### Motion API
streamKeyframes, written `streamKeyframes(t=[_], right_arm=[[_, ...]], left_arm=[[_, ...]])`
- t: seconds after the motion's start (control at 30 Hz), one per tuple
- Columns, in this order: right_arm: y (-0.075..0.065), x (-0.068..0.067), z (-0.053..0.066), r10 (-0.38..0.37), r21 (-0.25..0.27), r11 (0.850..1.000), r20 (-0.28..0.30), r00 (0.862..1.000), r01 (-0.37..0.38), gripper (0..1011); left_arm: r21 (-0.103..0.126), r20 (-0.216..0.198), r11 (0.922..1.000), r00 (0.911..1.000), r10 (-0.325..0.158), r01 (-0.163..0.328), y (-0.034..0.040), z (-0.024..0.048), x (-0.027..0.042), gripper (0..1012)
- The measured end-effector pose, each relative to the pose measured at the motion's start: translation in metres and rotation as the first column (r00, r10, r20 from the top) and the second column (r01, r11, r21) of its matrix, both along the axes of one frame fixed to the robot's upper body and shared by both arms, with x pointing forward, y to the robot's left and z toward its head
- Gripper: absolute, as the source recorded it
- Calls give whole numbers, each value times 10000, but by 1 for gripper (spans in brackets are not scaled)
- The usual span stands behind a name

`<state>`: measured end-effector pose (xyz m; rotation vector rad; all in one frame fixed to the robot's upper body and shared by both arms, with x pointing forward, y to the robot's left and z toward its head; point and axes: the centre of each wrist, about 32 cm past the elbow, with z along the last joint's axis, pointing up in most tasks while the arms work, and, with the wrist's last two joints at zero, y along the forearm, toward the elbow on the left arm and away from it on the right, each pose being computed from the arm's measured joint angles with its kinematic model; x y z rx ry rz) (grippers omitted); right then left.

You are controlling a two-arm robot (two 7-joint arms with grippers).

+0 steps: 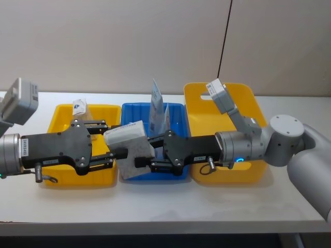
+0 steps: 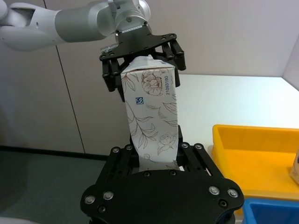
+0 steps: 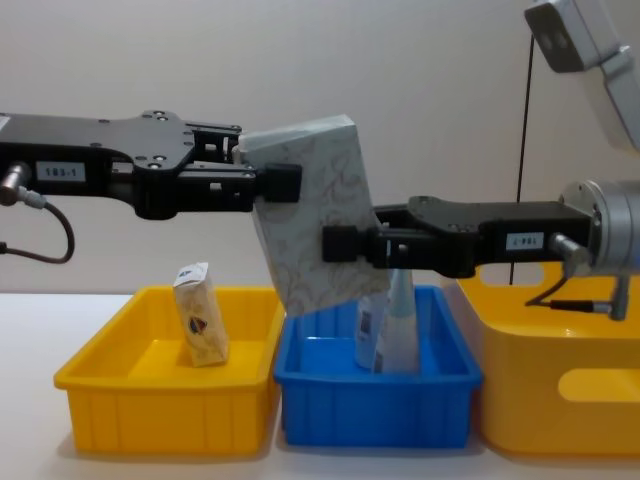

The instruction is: Bimanual collaborative sorting of washing and personal care products

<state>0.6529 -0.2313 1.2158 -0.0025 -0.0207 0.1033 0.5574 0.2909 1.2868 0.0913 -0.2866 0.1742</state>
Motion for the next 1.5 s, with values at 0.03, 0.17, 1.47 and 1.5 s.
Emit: streamKeyframes(t=[0.03,0.17,1.47,1.5], right_arm=[[3,-2,0,-4,13,10000,0,10000,4,347],[9,-7,2,8,51,10000,8,10000,-9,347],[-566,-368,66,-1898,434,9811,295,9814,1884,342],[-588,-382,64,-1999,436,9791,297,9794,1985,342]], left_arm=[[0,-1,10000,10000,-2,2,0,0,0,539],[0,-1,10000,10000,-4,4,-1,-1,0,662],[1,1,10000,10000,-4,4,0,0,0,1001],[2,1,10000,10000,-3,3,0,0,0,1001]])
